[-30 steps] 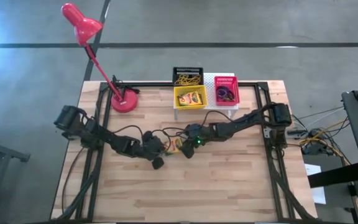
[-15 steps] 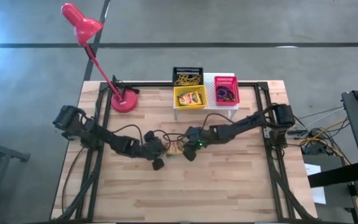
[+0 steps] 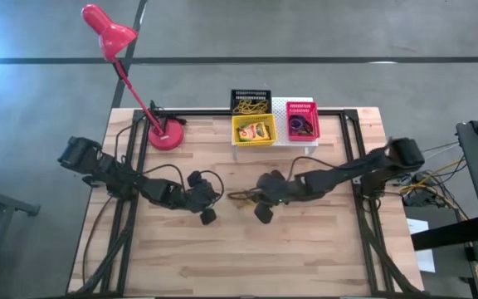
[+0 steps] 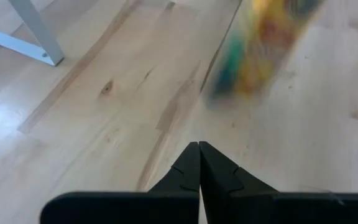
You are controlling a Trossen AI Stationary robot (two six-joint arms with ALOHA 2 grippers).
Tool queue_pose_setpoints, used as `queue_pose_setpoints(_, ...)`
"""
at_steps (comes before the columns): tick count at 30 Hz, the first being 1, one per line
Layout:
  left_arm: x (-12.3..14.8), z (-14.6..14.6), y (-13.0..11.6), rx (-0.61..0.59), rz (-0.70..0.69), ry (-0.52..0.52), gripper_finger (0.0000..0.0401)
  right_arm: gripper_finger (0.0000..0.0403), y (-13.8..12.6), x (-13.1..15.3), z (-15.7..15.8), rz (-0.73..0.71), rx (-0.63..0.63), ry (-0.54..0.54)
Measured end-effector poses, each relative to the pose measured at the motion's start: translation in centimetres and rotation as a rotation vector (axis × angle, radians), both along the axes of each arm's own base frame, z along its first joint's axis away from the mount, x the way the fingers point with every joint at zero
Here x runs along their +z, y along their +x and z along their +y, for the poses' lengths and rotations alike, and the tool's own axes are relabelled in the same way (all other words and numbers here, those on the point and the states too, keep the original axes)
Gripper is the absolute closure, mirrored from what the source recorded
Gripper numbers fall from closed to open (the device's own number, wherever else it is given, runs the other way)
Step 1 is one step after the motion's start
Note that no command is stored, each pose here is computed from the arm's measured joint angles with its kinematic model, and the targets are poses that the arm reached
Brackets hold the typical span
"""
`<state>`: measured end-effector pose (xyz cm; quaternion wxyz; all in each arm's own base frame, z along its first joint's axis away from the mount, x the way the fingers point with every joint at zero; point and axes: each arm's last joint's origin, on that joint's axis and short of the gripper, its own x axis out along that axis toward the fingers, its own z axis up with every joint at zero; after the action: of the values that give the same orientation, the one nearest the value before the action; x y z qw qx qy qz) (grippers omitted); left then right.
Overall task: Pick & Place Office Desk Supplies
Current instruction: Put the yellow crayon box into the yellow bin on the shelf
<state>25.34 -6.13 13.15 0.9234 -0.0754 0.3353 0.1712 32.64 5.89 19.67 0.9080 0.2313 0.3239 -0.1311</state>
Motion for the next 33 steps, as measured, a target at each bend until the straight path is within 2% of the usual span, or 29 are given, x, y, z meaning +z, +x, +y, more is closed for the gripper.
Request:
queue_pose_setpoints(7,-0.3,0.0,-0.1,0.019,0.002,-0.008,0.0400,0.0395,-2.2,5.5,0.1,-0.186,-0.010,-0.103)
queue_pose_setpoints(18,-0.2,0.1,-0.1,0.034,-0.010,0.006,0.0400,0.0395,-4.2,12.1,-3.1,-0.373,-0.048,-0.240)
queue_pose_setpoints(25,-0.2,0.1,-0.1,0.034,-0.007,0.007,0.0400,0.0395,-3.5,15.5,-6.6,-0.421,-0.125,-0.339)
queue_pose_setpoints(33,-0.9,0.3,-0.7,0.041,0.001,0.011,0.0400,0.0395,-2.1,16.6,-10.8,-0.354,-0.237,-0.385)
